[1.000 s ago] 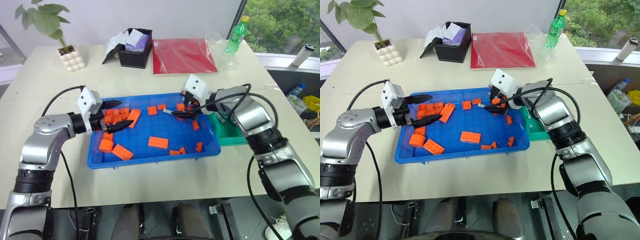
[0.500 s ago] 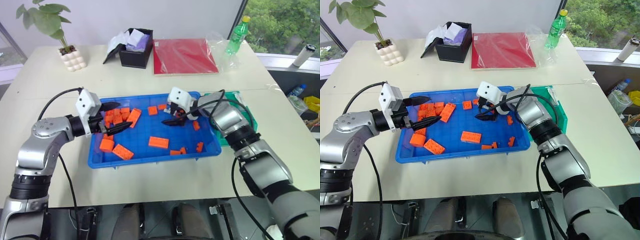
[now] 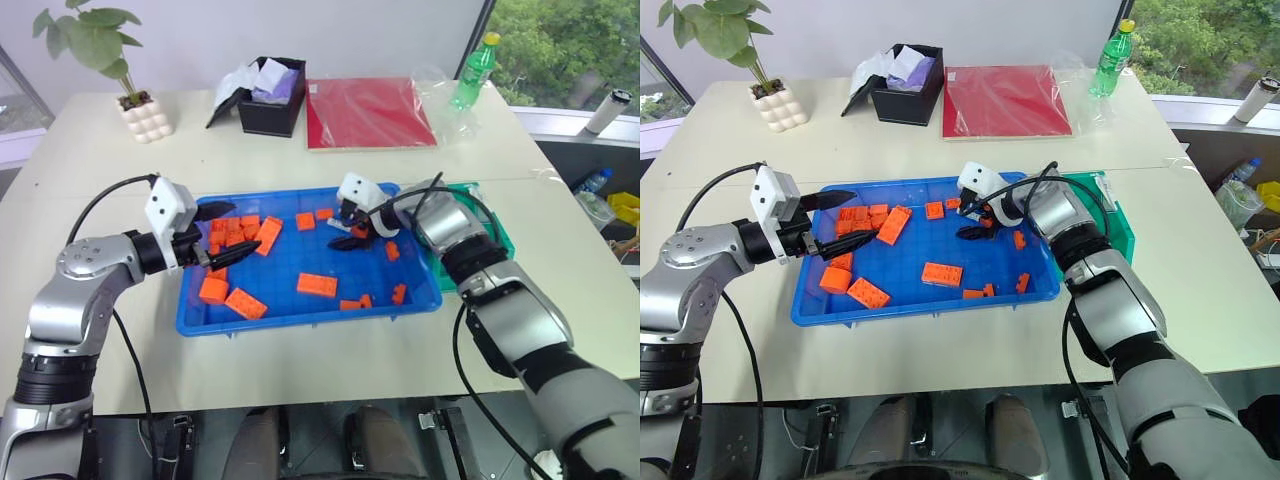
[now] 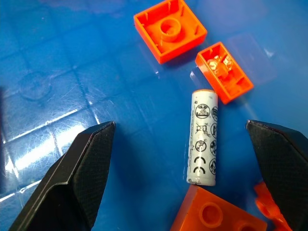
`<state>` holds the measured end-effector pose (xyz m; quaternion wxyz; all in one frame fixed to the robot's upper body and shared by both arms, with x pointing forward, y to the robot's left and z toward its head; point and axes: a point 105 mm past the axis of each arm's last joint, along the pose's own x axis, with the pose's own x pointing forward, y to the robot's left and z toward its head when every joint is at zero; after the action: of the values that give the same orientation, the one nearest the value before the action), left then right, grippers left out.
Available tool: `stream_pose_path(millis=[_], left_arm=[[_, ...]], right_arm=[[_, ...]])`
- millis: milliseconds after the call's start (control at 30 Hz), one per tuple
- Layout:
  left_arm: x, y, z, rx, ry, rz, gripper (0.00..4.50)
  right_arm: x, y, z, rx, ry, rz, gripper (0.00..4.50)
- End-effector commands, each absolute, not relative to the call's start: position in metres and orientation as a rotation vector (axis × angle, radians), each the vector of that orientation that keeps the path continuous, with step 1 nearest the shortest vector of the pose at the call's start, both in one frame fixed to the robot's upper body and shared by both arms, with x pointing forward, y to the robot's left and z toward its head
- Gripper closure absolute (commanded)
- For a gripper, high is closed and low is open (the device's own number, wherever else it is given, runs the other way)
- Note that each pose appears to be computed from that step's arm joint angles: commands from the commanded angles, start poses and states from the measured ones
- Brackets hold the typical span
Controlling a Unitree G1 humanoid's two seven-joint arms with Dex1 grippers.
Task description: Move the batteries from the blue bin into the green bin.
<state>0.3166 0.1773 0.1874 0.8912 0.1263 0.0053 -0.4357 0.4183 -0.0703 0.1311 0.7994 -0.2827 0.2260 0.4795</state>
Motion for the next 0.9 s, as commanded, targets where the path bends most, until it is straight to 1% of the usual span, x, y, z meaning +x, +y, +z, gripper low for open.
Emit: stream_pose_path(millis=[33, 67, 133, 200, 300, 333, 433, 533, 633, 667, 733, 833, 900], left_arm=[[0.313, 0.179, 0.2, 0.278, -0.042, -0.891, 0.0], [0.313, 0.18, 0.2, 0.278, -0.043, -0.89, 0.0], [0.312, 0.181, 0.201, 0.278, -0.043, -0.886, 0.0], [0.313, 0.182, 0.201, 0.278, -0.044, -0.882, 0.0], [0.313, 0.182, 0.201, 0.278, -0.045, -0.88, 0.0], [0.313, 0.182, 0.201, 0.278, -0.045, -0.879, 0.0], [0.314, 0.182, 0.201, 0.278, -0.047, -0.879, 0.0], [0.314, 0.181, 0.201, 0.279, -0.046, -0.881, 0.0], [0.313, 0.182, 0.2, 0.278, -0.042, -0.882, 0.0], [0.313, 0.183, 0.199, 0.276, -0.039, -0.884, 0.0], [0.312, 0.183, 0.198, 0.272, -0.035, -0.887, 0.0], [0.313, 0.18, 0.196, 0.264, -0.035, -0.902, 0.0], [0.314, 0.178, 0.195, 0.259, -0.037, -0.911, 0.0]], right_arm=[[0.425, -0.074, 0.138, -0.624, 0.474, 1.002, 0.57], [0.425, -0.074, 0.137, -0.632, 0.476, 1.003, 0.89], [0.425, -0.074, 0.136, -0.638, 0.476, 1.008, 1.78], [0.424, -0.073, 0.135, -0.639, 0.476, 1.014, 3.0], [0.423, -0.073, 0.134, -0.642, 0.475, 1.018, 4.39], [0.424, -0.073, 0.134, -0.645, 0.473, 1.017, 4.46], [0.426, -0.073, 0.137, -0.661, 0.453, 1.002, 4.46], [0.427, -0.072, 0.155, -0.666, 0.402, 1.0, 4.46], [0.427, -0.071, 0.195, -0.658, 0.308, 0.98, 4.46], [0.424, -0.074, 0.219, -0.652, 0.263, 0.966, 4.46], [0.417, -0.079, 0.246, -0.646, 0.215, 0.951, 4.46], [0.4, -0.09, 0.275, -0.626, 0.177, 0.932, 4.46], [0.393, -0.098, 0.283, -0.623, 0.17, 0.906, 4.46]])
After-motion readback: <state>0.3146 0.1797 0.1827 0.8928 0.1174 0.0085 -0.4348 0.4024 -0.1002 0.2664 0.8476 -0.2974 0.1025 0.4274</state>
